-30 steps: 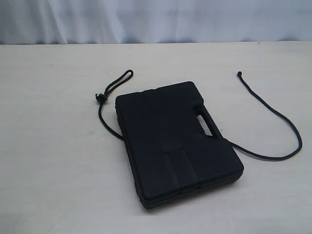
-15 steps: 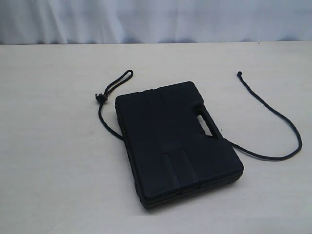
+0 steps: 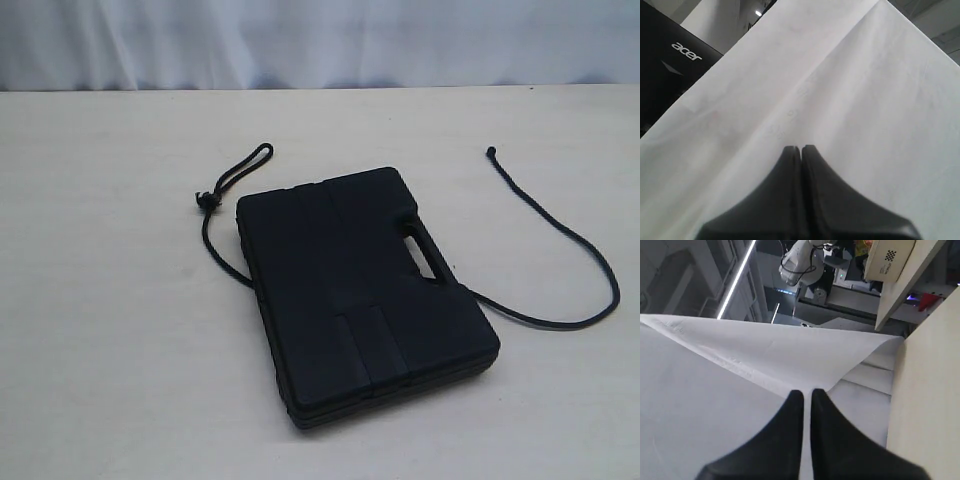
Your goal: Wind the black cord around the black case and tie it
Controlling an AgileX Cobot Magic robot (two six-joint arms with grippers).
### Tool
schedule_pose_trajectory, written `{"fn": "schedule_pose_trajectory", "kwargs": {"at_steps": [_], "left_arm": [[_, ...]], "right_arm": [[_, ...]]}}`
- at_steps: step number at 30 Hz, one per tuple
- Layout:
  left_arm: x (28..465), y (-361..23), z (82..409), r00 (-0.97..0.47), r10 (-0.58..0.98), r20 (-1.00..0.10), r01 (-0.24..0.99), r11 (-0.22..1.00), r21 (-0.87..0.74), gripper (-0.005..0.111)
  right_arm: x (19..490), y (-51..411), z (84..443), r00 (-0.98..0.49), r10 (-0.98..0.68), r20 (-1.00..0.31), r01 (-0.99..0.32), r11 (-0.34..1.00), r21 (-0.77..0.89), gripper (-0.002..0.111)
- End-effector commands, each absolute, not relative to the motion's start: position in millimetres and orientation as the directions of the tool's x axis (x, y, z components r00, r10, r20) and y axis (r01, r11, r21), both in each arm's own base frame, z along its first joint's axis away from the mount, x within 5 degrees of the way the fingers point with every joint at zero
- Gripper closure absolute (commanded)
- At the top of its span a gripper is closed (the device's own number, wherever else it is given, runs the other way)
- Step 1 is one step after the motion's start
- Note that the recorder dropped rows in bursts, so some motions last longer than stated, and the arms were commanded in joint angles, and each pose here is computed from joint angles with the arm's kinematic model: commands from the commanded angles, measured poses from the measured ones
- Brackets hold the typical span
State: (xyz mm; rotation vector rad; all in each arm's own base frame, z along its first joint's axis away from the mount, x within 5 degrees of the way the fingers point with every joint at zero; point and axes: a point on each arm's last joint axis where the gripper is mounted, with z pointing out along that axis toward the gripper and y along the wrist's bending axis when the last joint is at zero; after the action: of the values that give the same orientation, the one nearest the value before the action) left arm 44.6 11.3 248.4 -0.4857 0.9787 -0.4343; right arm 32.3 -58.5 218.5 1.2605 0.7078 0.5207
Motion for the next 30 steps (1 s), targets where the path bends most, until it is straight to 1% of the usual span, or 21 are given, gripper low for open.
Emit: {"fn": "schedule_pose_trajectory", "kwargs": {"at_steps": [1,3,5,7,8,10,12,14,15,16,17,18,19,20,21,22,24,25,27,28,30], "left_arm": [[45.5,11.1,246.2,0.469,-0.573,-0.672,0.132,0.798,-0.588,0.107],[44.3,10.3,255.3,0.454,-0.576,-0.68,0.126,0.797,-0.591,0.107],[41.1,8.9,270.5,0.425,-0.557,-0.714,0.096,0.812,-0.576,0.107],[41.0,7.8,291.3,0.375,-0.492,-0.785,0.033,0.854,-0.519,0.107],[43.6,7.7,302.6,0.334,-0.45,-0.828,-0.007,0.877,-0.48,0.107],[53.0,9.1,323.9,0.231,-0.386,-0.893,-0.081,0.907,-0.413,0.107],[71.6,12.8,345.2,0.083,-0.328,-0.941,-0.157,0.928,-0.337,0.107],[94.3,17.3,361.0,-0.068,-0.244,-0.967,-0.201,0.953,-0.226,0.107],[108.6,19.4,367.7,-0.16,-0.21,-0.964,-0.209,0.962,-0.175,0.107],[123.3,20.8,372.9,-0.256,-0.189,-0.948,-0.203,0.969,-0.139,0.107],[138.4,21.8,375.3,-0.359,-0.182,-0.915,-0.192,0.974,-0.119,0.107],[153.6,21.7,374.9,-0.463,-0.179,-0.868,-0.169,0.979,-0.112,0.107],[168.2,20.7,372.6,-0.559,-0.18,-0.809,-0.141,0.983,-0.121,0.107],[179.1,17.9,369.0,-0.631,-0.187,-0.753,-0.11,0.982,-0.152,0.107],[191.4,14.5,363.2,-0.709,-0.169,-0.685,-0.061,0.982,-0.18,0.107],[202.1,10.5,355.5,-0.774,-0.125,-0.62,0.007,0.979,-0.205,0.107],[216.9,3.5,339.2,-0.845,-0.007,-0.535,0.149,0.957,-0.248,0.107],[222.7,0.1,330.2,-0.868,0.022,-0.497,0.19,0.938,-0.291,0.107],[229.0,-3.5,316.7,-0.896,0.026,-0.444,0.203,0.912,-0.357,0.107],[231.2,-5.3,310.9,-0.9,0.035,-0.435,0.212,0.906,-0.366,0.107],[232.4,-11.7,303.4,-0.897,0.068,-0.438,0.236,0.91,-0.342,0.107]], "right_arm": [[40.2,-48.0,218.6,0.572,0.793,-0.209,0.0,0.255,0.967,0.103],[45.3,-38.5,221.6,0.484,0.818,-0.312,-0.006,0.359,0.933,0.103],[47.3,-30.6,228.7,0.428,0.782,-0.454,-0.012,0.507,0.862,0.103],[42.8,-26.6,252.6,0.452,0.697,-0.557,-0.045,0.642,0.766,0.103],[39.6,-25.4,266.9,0.481,0.641,-0.598,-0.053,0.702,0.71,0.103],[41.8,-24.1,291.5,0.505,0.547,-0.668,-0.03,0.784,0.619,0.103],[53.3,-19.3,315.6,0.452,0.451,-0.769,0.004,0.861,0.508,0.103],[72.8,-13.2,330.9,0.319,0.353,-0.879,0.038,0.922,0.384,0.103],[87.1,-10.5,335.7,0.223,0.283,-0.933,0.053,0.952,0.302,0.103],[103.8,-8.3,337.5,0.118,0.208,-0.971,0.058,0.975,0.215,0.103],[118.5,-6.9,338.5,0.035,0.144,-0.989,0.051,0.988,0.145,0.103],[138.1,-5.0,334.7,-0.08,0.102,-0.992,0.028,0.995,0.1,0.103],[157.0,-2.5,329.4,-0.2,0.078,-0.977,-0.008,0.997,0.081,0.103],[176.4,0.1,318.8,-0.334,0.07,-0.94,-0.043,0.995,0.089,0.103],[191.9,1.8,311.4,-0.435,0.061,-0.898,-0.066,0.993,0.1,0.103],[213.4,3.9,298.0,-0.587,0.044,-0.809,-0.095,0.988,0.122,0.103],[239.7,6.0,282.9,-0.753,-0.024,-0.658,-0.137,0.983,0.121,0.103],[254.5,9.0,266.7,-0.846,-0.076,-0.527,-0.162,0.98,0.119,0.103],[276.7,14.4,252.8,-0.913,-0.146,-0.382,-0.179,0.982,0.053,0.103],[286.7,20.4,245.4,-0.928,-0.185,-0.324,-0.198,0.98,0.005,0.103],[300.8,37.0,235.8,-0.929,-0.271,-0.253,-0.257,0.962,-0.086,0.103]]}}
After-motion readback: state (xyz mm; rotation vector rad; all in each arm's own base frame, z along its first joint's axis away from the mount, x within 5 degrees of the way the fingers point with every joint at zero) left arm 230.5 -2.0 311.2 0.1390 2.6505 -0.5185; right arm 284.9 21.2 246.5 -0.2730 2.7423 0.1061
